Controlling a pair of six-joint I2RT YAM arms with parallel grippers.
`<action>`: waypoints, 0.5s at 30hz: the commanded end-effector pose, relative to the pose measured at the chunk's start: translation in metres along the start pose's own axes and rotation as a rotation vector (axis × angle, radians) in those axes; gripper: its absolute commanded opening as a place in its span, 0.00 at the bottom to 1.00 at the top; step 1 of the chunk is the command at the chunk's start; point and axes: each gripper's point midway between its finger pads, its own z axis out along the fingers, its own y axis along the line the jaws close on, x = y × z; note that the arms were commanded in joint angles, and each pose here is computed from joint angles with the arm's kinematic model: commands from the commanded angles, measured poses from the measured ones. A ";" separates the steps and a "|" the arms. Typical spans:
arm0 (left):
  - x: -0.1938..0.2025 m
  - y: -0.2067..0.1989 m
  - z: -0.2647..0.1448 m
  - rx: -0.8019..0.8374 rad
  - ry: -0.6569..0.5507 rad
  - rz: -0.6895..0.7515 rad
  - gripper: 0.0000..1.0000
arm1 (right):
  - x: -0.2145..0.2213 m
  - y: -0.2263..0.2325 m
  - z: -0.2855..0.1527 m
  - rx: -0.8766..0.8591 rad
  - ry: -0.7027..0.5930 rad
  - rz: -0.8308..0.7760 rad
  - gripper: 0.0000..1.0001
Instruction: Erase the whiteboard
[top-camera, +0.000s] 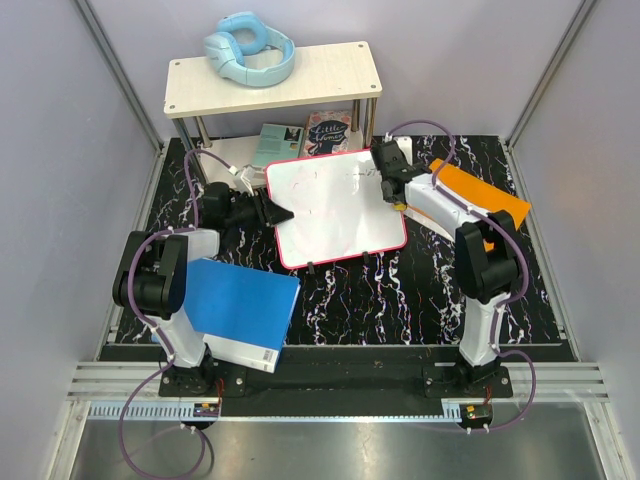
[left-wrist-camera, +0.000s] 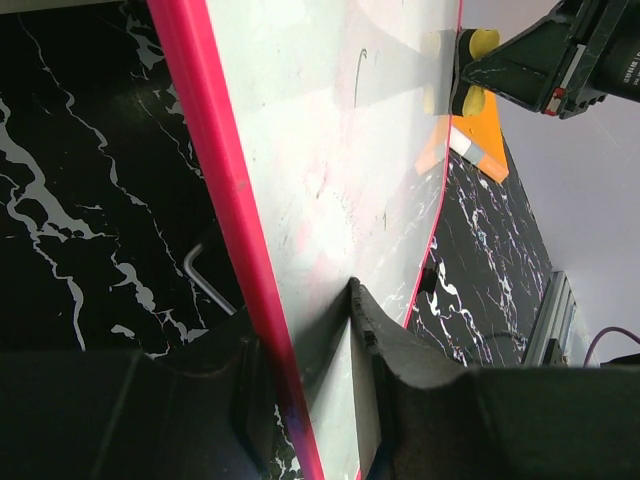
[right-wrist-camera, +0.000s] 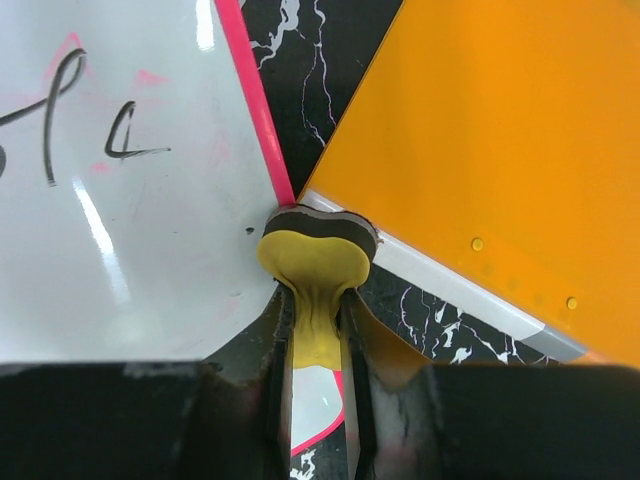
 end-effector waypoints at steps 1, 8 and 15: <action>0.020 0.035 -0.002 -0.119 0.040 0.057 0.00 | -0.021 0.022 -0.002 -0.029 -0.052 0.020 0.00; 0.021 0.035 -0.002 -0.121 0.041 0.056 0.00 | -0.070 0.008 0.010 0.034 -0.129 0.029 0.00; 0.021 0.034 -0.001 -0.118 0.041 0.058 0.00 | -0.084 0.010 0.019 0.023 -0.138 0.025 0.00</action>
